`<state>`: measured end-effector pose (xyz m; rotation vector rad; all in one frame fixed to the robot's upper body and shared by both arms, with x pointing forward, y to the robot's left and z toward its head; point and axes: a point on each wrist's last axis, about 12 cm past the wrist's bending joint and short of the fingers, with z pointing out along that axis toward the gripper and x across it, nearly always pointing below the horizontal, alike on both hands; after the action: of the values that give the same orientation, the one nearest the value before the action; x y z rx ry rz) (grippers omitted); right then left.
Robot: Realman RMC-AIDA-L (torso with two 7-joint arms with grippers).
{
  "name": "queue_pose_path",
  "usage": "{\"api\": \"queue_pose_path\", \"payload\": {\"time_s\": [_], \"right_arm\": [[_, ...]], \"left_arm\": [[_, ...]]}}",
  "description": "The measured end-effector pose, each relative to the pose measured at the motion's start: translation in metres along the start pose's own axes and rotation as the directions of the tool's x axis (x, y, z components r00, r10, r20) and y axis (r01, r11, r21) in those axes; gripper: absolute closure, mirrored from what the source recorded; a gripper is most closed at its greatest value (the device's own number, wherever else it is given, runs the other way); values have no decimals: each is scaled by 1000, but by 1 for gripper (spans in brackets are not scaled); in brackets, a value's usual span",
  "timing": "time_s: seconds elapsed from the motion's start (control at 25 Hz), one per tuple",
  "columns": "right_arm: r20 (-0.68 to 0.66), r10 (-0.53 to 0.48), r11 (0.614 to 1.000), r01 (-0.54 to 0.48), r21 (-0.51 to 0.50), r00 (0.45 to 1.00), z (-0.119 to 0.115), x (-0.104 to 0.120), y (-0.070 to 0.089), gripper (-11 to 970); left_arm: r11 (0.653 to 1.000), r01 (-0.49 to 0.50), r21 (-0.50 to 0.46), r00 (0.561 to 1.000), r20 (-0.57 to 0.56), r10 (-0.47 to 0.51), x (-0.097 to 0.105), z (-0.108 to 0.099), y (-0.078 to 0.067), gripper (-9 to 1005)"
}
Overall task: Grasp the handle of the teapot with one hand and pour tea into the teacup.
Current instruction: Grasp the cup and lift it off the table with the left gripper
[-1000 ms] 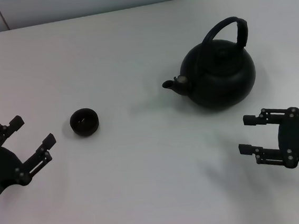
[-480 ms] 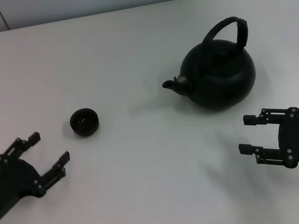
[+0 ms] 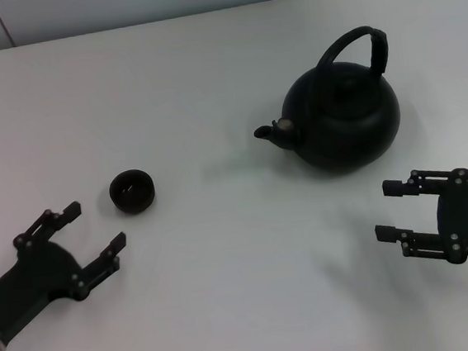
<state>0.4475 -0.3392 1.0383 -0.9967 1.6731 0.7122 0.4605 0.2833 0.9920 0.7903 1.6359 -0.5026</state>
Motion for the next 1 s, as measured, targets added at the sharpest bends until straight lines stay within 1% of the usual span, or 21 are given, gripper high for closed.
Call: {"api": "queue_pose_path", "payload": {"time_s": [0.12, 0.16, 0.2, 0.24, 0.36, 0.4, 0.6, 1.0], "right_arm": [[0, 0, 1000, 0, 0, 1000, 0, 0, 0, 327], [0, 0, 1000, 0, 0, 1000, 0, 0, 0, 327], [1, 1, 1000, -1, 0, 1000, 0, 0, 0, 327], [1, 1, 1000, -1, 0, 1000, 0, 0, 0, 327], [2, 2, 1000, -2, 1, 1000, 0, 0, 0, 327], [3, 3, 1000, -3, 1, 1000, 0, 0, 1, 328], [5, 3, 1000, -3, 1, 1000, -1, 0, 1, 328], [5, 1, 1000, -1, 2, 1000, 0, 0, 0, 328]], "left_arm": [[1000, 0, 4, 1000, -12, 0, -2, 10, 2, 198], [1000, 0, 4, 1000, -12, 0, -2, 10, 2, 198], [1000, 0, 7, 1000, -21, 0, -3, 18, 3, 198], [1000, 0, 7, 1000, -21, 0, -3, 18, 3, 198], [1000, -3, 12, 1000, -29, 3, -6, 27, 6, 198], [1000, -3, 12, 999, -35, 3, -8, 33, 8, 198], [1000, 1, 2, 999, -50, -1, -11, 43, 11, 198], [1000, 3, 2, 997, -76, -2, -13, 56, 12, 197]]}}
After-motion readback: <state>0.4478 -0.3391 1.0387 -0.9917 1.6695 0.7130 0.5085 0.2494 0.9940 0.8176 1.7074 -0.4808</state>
